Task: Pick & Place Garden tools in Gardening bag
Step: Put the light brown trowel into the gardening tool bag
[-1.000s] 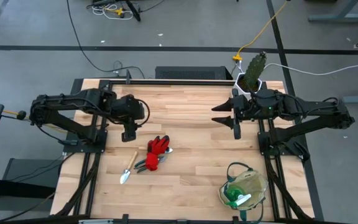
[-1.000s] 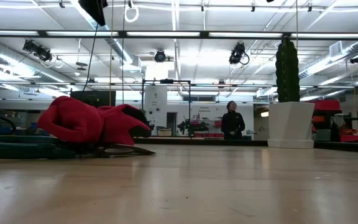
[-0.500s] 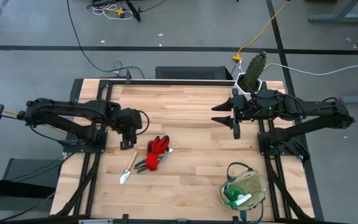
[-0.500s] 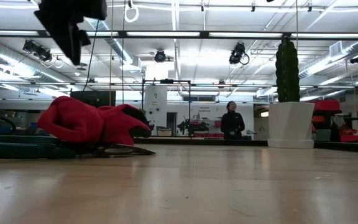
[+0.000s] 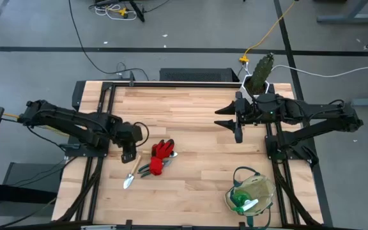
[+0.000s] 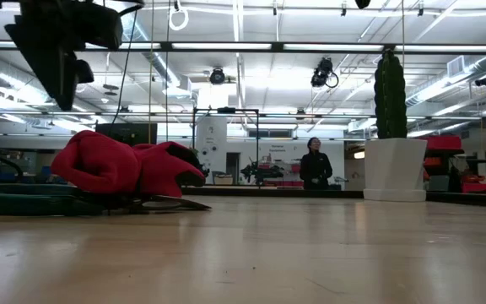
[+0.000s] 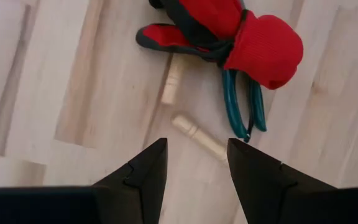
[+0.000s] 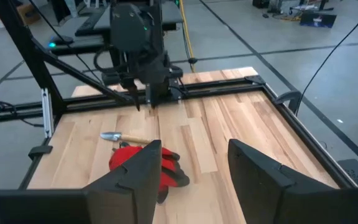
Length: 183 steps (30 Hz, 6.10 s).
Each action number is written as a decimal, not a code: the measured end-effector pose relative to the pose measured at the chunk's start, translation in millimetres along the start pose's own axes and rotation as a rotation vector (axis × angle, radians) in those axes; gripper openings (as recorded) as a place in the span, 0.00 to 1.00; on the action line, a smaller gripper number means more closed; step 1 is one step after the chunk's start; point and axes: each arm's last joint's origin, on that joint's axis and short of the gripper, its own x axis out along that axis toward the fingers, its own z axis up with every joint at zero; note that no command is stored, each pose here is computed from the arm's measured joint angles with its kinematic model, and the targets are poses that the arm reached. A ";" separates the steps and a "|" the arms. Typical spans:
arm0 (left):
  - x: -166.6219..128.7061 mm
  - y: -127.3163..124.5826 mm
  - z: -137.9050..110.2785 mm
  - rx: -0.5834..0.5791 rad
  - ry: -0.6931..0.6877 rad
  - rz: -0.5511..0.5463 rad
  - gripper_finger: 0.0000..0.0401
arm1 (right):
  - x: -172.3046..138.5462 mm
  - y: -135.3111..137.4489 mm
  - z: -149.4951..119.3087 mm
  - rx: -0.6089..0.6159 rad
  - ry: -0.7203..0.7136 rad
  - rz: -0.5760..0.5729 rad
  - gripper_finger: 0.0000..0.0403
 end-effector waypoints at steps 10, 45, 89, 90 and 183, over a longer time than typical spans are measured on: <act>-0.2 -25.9 -13.2 -0.071 -0.056 0.025 0.43 | 3.4 0.2 -1.9 0.003 0.018 -0.002 0.46; 37.9 -62.2 -27.5 1.077 0.158 -0.036 0.43 | 3.3 0.2 -2.2 0.020 0.022 -0.002 0.46; 76.5 -62.7 -11.8 1.871 0.233 -0.142 0.43 | 3.3 0.2 -2.3 0.047 0.023 -0.002 0.46; 79.9 -63.2 -11.6 1.864 0.245 -0.143 0.43 | 3.3 0.2 -2.3 0.047 0.023 -0.002 0.46; 88.8 -38.1 -3.3 1.740 0.272 -0.244 0.47 | 3.3 0.4 -1.3 0.100 0.012 -0.001 0.46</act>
